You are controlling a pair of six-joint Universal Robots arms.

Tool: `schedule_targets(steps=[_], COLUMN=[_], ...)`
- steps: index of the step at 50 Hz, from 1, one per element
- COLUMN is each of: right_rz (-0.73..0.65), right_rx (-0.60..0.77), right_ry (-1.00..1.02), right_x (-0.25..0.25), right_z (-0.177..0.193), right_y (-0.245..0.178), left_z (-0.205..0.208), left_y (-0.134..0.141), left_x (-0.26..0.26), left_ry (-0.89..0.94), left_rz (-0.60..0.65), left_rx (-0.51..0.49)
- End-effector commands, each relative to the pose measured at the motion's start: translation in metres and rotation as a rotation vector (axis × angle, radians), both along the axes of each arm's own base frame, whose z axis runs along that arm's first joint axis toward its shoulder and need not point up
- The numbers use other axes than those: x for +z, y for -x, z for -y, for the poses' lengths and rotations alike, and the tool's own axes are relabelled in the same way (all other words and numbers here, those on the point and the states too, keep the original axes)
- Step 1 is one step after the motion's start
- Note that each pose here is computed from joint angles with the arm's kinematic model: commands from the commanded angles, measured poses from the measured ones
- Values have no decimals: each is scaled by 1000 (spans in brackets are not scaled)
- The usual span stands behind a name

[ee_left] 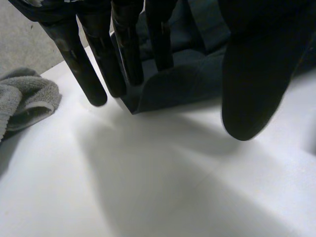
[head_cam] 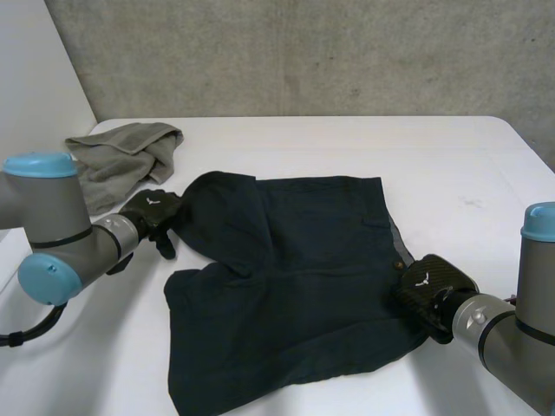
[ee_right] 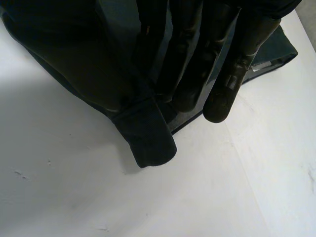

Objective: Fold the laundry.

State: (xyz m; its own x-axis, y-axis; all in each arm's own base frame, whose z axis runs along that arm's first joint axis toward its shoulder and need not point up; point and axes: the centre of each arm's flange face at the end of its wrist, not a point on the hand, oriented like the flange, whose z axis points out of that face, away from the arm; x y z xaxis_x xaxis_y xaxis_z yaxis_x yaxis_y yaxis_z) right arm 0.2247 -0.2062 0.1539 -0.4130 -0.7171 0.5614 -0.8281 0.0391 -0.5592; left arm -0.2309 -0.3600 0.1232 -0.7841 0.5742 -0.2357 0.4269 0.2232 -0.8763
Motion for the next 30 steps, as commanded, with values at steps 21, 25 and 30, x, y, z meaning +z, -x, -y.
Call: schedule_targets(steps=[21,25,30], right_rz=[-2,-2,-1], right_rx=[-3,-6,-7], right_ry=[-5,-7,-6], right_x=[-1,-1,-1], right_z=[0,0,1], right_y=[1,1,2], left_z=[9,11,12], left_y=[55,60,60], left_x=[20,9,4], left_ry=[33,0,-13], left_rz=[-104,-92,-87], left_rx=[-104,-105,-101])
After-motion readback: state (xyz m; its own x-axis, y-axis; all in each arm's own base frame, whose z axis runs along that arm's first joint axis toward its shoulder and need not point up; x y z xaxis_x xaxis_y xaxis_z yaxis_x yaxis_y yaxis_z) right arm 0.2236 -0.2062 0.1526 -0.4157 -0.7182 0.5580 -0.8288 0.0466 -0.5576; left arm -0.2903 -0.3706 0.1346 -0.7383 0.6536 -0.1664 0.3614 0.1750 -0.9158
